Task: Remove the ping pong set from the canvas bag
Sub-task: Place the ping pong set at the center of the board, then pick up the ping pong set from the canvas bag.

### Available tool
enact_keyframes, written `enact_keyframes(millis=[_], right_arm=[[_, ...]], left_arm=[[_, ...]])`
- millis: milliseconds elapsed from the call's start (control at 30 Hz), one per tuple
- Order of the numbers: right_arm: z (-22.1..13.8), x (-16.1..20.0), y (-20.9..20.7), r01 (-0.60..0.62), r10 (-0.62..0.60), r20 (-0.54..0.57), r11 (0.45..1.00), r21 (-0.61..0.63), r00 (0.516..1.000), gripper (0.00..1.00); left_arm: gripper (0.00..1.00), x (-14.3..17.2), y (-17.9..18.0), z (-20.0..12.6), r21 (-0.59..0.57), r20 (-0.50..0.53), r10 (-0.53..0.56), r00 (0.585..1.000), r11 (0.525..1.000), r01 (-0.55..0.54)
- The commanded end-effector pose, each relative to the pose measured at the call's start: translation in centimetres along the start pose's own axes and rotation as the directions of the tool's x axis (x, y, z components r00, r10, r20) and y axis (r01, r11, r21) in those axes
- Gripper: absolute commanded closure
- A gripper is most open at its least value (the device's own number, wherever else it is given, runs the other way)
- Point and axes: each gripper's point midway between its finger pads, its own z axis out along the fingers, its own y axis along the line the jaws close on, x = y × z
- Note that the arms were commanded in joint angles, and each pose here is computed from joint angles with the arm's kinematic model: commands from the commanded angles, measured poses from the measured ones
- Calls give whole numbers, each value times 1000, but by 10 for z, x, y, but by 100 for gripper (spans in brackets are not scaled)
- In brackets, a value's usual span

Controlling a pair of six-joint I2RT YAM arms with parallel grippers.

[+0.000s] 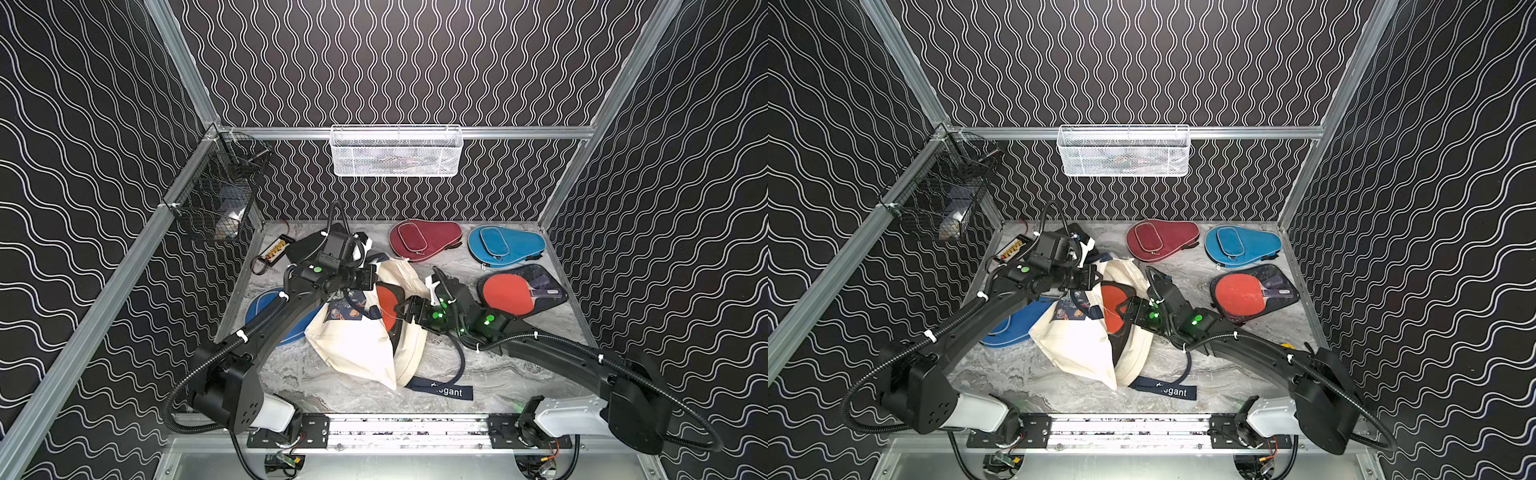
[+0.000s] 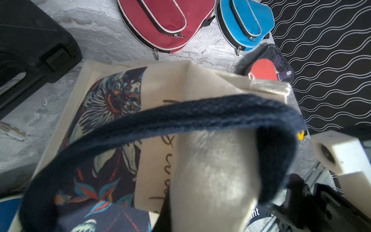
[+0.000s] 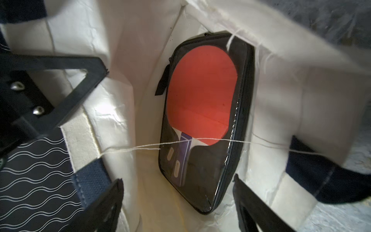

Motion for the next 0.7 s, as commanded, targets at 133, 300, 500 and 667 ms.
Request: enact_keyframes(millis=[133,300,500,667], right_arm=[[23,5,-7,16,-16,-13,1000,-5,1000,17],[42,11,-12,6,-7,-18,998,-55,1000,17],[59,15,-26,-28,28,-45,1000,11,999,16],[68,18,-49,-67,68,-18,996,66,998,17]], left_arm=[[100,-20,-11,-23,11,123,76,989,997,-78],[100,-13,-16,-13,48,72,49,996,997,-52],[100,-9,-16,-16,43,77,60,995,997,-63],[100,-1,-19,-14,50,60,83,995,995,-86]])
